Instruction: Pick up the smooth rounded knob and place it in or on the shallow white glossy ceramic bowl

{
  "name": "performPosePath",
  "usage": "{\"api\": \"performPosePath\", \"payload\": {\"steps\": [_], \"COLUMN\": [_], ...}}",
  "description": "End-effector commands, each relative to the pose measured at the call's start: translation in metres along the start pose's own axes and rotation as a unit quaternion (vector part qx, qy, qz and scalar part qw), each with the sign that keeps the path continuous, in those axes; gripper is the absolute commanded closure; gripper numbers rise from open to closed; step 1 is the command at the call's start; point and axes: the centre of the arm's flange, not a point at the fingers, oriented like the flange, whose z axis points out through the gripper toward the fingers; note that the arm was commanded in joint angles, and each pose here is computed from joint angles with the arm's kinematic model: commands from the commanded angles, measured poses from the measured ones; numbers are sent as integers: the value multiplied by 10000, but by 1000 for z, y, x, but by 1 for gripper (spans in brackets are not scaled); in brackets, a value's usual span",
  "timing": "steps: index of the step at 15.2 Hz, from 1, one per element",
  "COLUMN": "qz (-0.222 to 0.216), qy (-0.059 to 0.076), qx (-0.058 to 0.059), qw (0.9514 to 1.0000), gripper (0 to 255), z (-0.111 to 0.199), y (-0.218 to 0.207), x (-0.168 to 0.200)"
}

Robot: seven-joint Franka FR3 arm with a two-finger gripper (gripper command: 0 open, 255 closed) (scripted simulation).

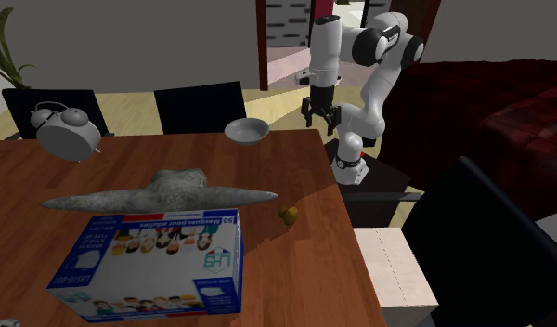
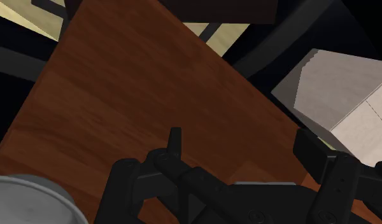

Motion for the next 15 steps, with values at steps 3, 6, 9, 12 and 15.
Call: {"api": "performPosePath", "payload": {"steps": [3, 6, 9, 12, 15], "qz": [6, 16, 26, 36, 45], "qy": [-19, -47, -76, -104, -132], "qx": [35, 87, 139, 192, 244], "qw": [10000, 9999, 9999, 9998, 9996], "gripper": [0, 0, 0, 0, 0], "z": [4, 11, 18, 24, 31], "y": [-10, -25, -40, -55, -70], "x": [24, 60, 97, 133, 169]}}
